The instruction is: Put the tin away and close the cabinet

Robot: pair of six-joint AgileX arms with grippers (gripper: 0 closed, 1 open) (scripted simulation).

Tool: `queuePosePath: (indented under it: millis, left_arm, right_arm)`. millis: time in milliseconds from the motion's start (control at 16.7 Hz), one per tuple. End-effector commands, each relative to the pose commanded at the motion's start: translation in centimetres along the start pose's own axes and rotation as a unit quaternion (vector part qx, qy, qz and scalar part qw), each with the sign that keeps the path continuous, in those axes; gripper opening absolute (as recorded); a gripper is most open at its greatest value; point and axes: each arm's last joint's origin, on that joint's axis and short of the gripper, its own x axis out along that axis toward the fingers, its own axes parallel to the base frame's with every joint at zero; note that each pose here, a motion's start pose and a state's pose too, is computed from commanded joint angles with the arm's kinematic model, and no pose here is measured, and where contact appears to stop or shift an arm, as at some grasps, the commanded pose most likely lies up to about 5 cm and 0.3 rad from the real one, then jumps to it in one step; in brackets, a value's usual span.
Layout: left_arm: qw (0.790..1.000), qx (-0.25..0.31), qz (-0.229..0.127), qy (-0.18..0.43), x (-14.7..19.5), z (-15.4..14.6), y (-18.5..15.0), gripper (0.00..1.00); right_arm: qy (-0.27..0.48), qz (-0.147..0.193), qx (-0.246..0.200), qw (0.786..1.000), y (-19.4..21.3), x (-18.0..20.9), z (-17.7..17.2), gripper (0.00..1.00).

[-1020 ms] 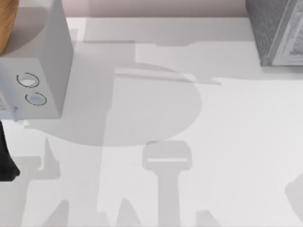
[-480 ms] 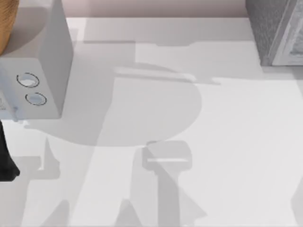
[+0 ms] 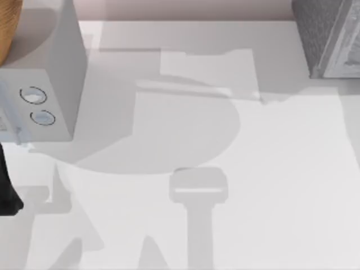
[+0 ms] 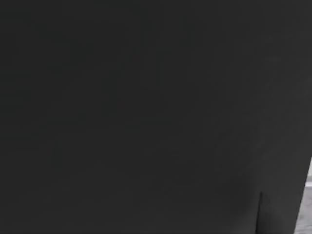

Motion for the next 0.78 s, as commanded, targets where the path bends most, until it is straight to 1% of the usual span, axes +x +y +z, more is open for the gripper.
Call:
queuePosePath:
  millis: [180, 360, 540, 780]
  left_arm:
    - [1.000, 0.000, 0.000, 0.000, 0.0, 0.0, 0.0, 1.00]
    - [1.000, 0.000, 0.000, 0.000, 0.0, 0.0, 0.0, 1.00]
    - [1.000, 0.000, 0.000, 0.000, 0.0, 0.0, 0.0, 1.00]
    - [1.000, 0.000, 0.000, 0.000, 0.0, 0.0, 0.0, 1.00]
  right_arm:
    - [0.000, 0.000, -0.001, 1.000, 4.6, -0.8, 0.0, 1.00]
    - [0.001, 0.000, -0.002, 1.000, 7.8, -1.9, -0.1, 1.00]
    - [0.001, 0.000, -0.002, 1.000, 9.2, -2.6, -0.1, 1.00]
    - [0.001, 0.000, -0.002, 1.000, 9.3, -2.7, -0.1, 1.00]
